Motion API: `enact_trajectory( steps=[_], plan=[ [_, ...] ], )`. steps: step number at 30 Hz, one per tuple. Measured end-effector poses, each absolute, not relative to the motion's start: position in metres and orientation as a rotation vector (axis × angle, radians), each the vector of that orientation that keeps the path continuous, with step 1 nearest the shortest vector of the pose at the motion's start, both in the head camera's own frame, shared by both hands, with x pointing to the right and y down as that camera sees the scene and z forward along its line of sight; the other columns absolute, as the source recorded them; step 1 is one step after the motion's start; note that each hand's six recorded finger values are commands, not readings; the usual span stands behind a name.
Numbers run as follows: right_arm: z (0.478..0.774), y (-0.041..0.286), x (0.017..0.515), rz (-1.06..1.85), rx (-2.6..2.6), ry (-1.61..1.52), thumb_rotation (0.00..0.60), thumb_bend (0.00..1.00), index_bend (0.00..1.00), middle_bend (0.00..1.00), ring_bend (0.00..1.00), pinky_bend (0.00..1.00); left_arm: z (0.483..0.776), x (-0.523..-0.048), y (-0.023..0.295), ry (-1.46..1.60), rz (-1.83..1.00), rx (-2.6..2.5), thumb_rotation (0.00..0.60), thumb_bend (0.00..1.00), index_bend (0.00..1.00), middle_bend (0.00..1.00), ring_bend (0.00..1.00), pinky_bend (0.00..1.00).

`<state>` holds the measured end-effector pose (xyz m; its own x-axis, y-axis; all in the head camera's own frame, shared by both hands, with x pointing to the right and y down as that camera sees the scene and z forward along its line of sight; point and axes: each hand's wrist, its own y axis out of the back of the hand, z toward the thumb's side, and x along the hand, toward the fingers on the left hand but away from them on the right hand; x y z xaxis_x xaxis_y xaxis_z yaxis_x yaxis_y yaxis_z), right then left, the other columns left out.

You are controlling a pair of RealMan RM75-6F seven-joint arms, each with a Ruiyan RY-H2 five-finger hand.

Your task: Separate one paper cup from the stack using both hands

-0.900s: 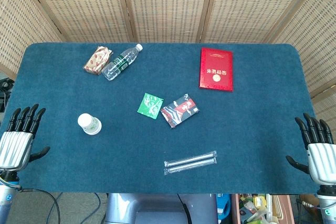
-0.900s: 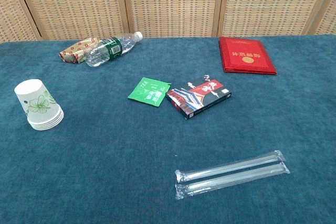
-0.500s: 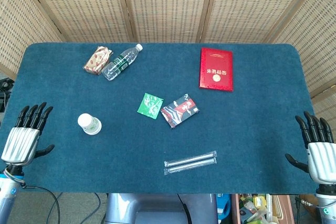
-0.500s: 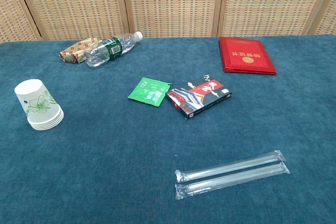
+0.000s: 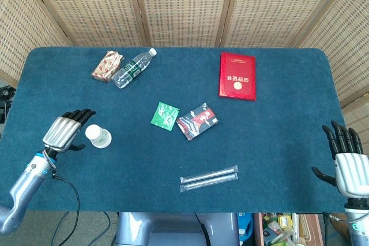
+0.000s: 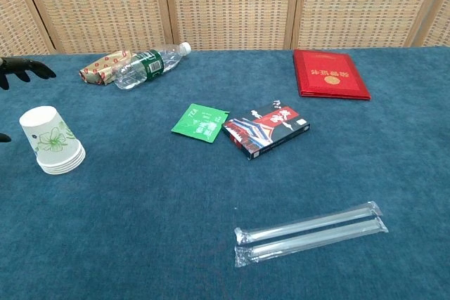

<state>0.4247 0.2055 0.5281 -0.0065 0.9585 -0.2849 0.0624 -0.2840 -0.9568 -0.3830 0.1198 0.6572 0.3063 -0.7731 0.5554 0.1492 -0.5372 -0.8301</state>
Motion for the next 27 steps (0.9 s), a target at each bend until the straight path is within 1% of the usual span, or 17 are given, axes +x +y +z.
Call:
enact_trajectory(
  steps=[5,15,18,22,27],
  plan=[
    [0.529,0.206,0.424,1.403,-1.461,-1.115,0.6,0.0,0.0,0.0,0.0,0.0,0.665,-0.378,0.119,0.574,-1.353,-1.742,0.6,0.13,0.27,0.3,0.3,0.33],
    [0.53,0.206,0.423,1.402,-1.464,-1.109,0.6,0.0,0.0,0.0,0.0,0.0,0.671,-0.373,0.118,0.577,-1.323,-1.732,0.6,0.13,0.33,0.35,0.35,0.38],
    [0.53,0.206,0.423,1.402,-1.466,-1.11,0.6,0.0,0.0,0.0,0.0,0.0,0.674,-0.37,0.117,0.58,-1.314,-1.73,0.6,0.13,0.36,0.39,0.38,0.4],
    [0.53,0.206,0.424,1.407,-1.466,-1.116,0.6,0.0,0.0,0.0,0.0,0.0,0.677,-0.365,0.115,0.573,-1.302,-1.721,0.6,0.13,0.44,0.45,0.44,0.45],
    [0.531,0.205,0.424,1.41,-1.471,-1.114,0.6,0.0,0.0,0.0,0.0,0.0,0.677,-0.365,0.113,0.575,-1.31,-1.705,0.6,0.13,0.48,0.48,0.47,0.47]
  ],
)
